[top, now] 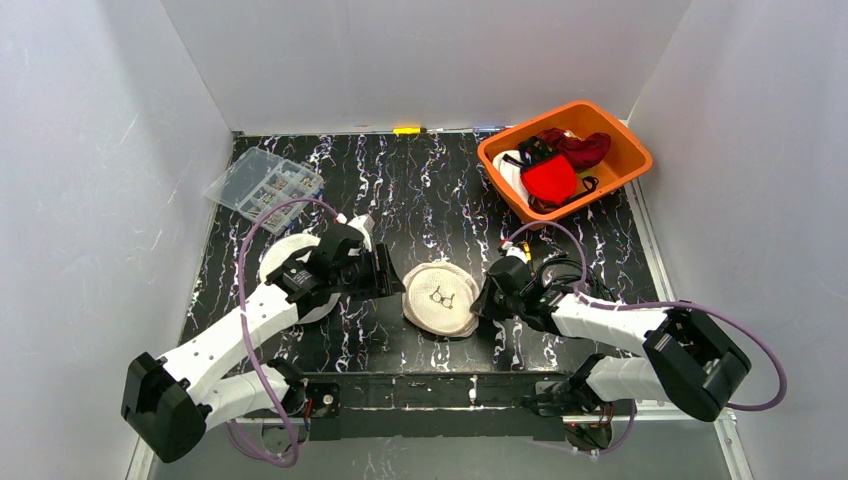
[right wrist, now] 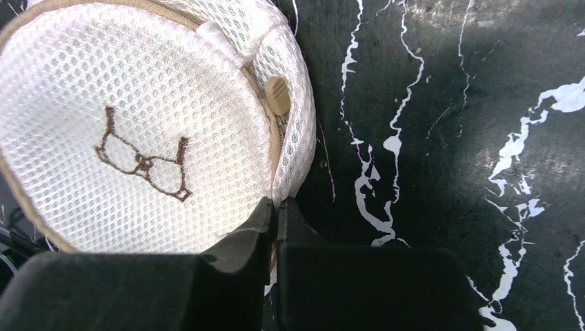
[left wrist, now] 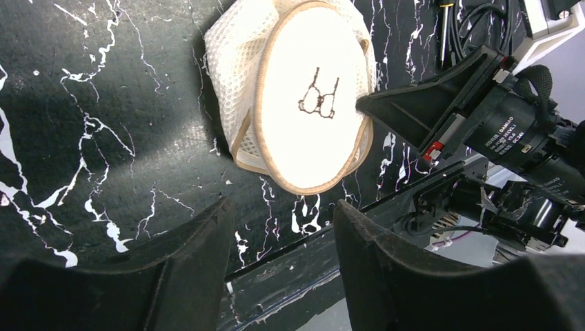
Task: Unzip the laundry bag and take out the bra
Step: Move the laundry bag to the center of the board.
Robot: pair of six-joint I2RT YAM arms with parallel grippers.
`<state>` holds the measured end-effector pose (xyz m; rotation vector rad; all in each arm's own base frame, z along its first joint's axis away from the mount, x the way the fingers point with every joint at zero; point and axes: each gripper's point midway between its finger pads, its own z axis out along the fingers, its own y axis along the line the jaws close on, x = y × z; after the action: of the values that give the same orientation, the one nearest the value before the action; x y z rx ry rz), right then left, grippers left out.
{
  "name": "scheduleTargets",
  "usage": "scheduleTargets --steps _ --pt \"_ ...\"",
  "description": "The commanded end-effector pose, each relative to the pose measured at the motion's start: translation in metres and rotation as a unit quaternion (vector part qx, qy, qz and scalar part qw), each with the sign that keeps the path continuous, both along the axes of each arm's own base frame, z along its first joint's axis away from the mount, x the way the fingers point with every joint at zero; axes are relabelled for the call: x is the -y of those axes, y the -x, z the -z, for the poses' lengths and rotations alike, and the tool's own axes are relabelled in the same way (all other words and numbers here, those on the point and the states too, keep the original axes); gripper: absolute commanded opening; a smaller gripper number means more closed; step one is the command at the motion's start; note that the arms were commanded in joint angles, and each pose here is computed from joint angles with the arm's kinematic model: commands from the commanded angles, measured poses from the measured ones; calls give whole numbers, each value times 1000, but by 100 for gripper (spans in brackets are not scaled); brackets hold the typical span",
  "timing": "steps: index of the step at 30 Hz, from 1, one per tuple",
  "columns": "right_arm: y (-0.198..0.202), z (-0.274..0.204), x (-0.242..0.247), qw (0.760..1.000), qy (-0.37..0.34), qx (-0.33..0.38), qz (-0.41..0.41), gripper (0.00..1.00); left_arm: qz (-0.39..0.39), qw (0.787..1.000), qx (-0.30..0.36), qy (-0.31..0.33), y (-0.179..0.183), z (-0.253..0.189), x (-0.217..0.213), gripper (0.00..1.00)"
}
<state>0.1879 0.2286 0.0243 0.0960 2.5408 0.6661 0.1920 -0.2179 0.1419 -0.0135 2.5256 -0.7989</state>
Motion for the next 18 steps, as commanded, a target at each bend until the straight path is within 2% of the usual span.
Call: scheduleTargets --steps 1,2,11,18 --pt "-8 -6 -1 1000 5 9 11 5 -1 1000 22 -2 -1 -19 -5 53" --pt "-12 -9 -4 1000 4 13 12 1 -2 1000 24 -3 -1 -21 -6 53" --pt "-60 -30 -28 998 13 45 31 1 -11 999 38 -19 3 -30 -19 53" --pt "-139 -33 -28 994 30 75 76 1 -22 998 45 -38 5 -34 -32 53"
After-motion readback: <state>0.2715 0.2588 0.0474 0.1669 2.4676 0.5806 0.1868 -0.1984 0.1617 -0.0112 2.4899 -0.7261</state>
